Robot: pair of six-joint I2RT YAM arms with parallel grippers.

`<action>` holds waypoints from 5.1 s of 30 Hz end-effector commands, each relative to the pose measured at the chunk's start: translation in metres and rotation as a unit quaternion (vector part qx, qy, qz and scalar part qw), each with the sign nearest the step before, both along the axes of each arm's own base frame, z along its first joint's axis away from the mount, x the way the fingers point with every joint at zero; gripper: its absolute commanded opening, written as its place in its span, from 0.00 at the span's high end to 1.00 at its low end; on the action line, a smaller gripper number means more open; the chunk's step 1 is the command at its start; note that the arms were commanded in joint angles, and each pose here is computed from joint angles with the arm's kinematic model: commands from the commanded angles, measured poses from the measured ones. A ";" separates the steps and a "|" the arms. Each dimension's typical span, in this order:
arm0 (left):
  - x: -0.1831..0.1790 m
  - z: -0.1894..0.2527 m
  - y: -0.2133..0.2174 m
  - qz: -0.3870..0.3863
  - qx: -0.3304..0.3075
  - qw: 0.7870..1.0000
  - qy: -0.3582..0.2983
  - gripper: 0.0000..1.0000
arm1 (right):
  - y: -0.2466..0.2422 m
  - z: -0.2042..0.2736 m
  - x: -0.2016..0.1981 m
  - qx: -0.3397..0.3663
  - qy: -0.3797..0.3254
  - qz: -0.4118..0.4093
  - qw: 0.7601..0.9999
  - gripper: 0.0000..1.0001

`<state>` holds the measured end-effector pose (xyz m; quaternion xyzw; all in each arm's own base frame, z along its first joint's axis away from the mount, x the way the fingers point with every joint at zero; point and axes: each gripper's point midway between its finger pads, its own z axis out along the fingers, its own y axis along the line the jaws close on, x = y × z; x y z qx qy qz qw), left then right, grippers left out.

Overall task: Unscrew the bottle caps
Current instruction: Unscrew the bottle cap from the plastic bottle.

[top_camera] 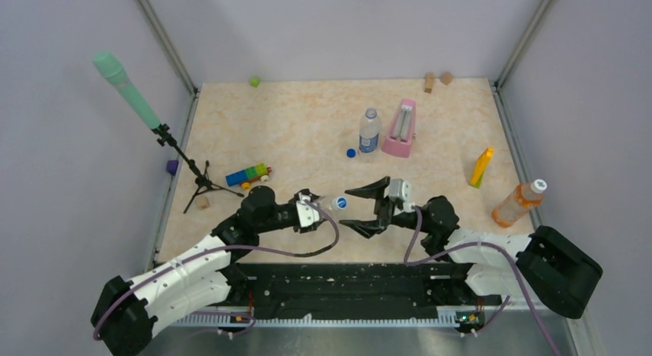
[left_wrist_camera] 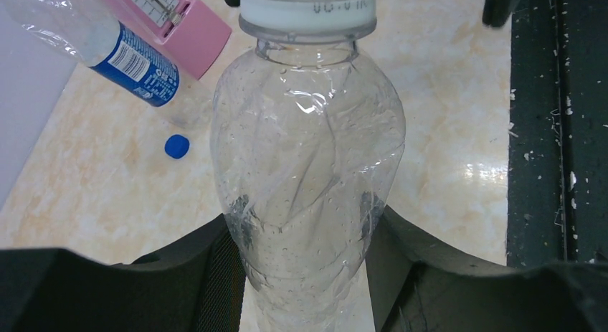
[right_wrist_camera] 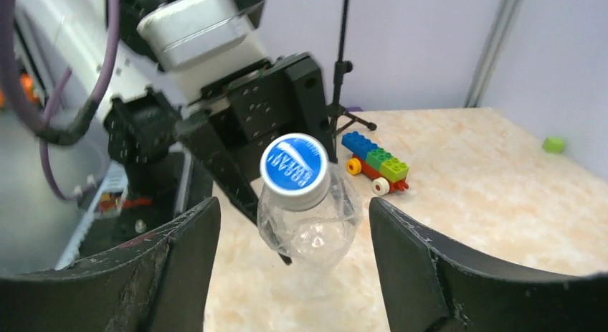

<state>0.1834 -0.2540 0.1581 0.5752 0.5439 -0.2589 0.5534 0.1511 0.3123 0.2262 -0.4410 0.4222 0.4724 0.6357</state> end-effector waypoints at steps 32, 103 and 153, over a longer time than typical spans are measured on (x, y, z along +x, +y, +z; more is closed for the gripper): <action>0.028 -0.009 0.006 0.062 0.066 0.996 0.000 1.00 | 0.014 0.006 0.042 0.103 0.508 -0.093 0.850 0.43; 0.015 0.003 -0.002 0.022 0.044 0.999 -0.005 1.00 | -0.012 -0.010 0.023 0.004 0.415 -0.125 0.901 0.56; -0.002 0.013 -0.005 -0.016 0.013 1.000 -0.007 1.00 | -0.007 -0.038 0.006 -0.166 -0.200 0.020 0.965 1.00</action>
